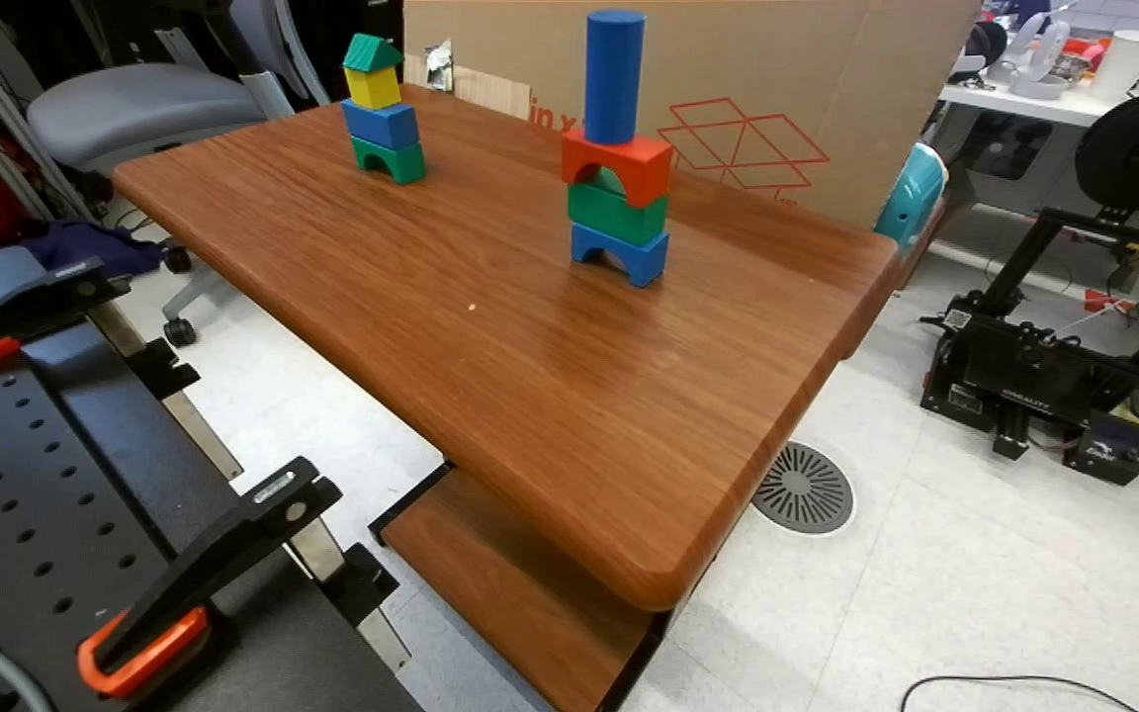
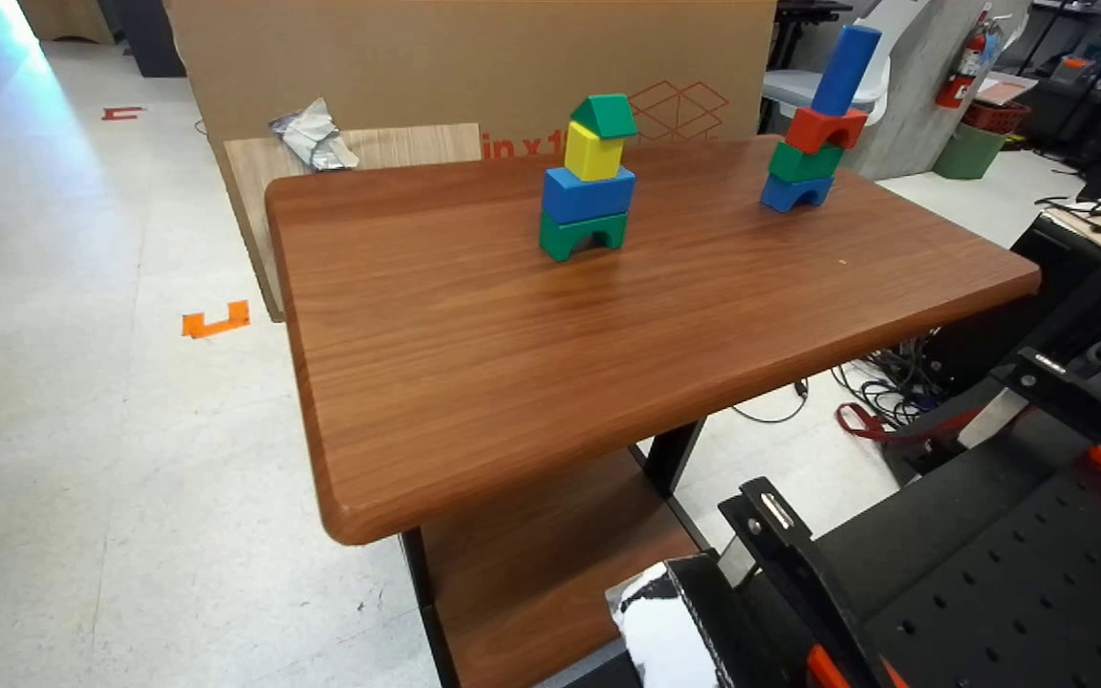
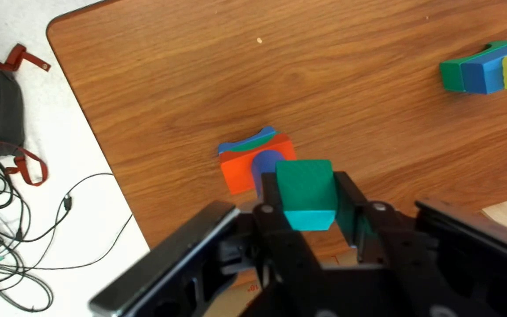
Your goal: Put the triangular cube on the table on top of the cylindrical block
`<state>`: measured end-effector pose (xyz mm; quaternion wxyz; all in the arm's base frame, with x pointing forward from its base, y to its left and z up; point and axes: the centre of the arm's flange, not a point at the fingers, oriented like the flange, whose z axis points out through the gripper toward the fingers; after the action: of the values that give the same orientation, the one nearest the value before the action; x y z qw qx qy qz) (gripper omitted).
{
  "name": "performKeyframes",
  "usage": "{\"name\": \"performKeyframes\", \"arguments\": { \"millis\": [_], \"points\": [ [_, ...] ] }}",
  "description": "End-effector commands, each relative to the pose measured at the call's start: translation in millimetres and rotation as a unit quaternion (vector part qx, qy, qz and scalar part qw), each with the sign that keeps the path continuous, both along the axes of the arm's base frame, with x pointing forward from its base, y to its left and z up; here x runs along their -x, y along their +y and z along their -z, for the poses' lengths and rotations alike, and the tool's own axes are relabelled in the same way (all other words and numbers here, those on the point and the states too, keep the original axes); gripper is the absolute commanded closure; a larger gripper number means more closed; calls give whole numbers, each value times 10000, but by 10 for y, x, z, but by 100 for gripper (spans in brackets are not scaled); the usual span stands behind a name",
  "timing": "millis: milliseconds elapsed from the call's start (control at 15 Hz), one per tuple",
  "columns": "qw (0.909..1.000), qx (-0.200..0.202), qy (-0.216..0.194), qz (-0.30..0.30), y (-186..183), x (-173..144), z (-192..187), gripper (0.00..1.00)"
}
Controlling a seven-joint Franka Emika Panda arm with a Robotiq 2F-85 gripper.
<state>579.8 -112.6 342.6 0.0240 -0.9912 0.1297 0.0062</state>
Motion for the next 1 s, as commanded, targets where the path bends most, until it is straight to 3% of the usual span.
{"name": "performKeyframes", "arguments": {
  "millis": [0, 933],
  "points": [
    [9999, -94, -5, 87, -48, -176, 21, 92],
    [9997, -67, 156, 177, -53, -280, 192, 92]
  ]
}}
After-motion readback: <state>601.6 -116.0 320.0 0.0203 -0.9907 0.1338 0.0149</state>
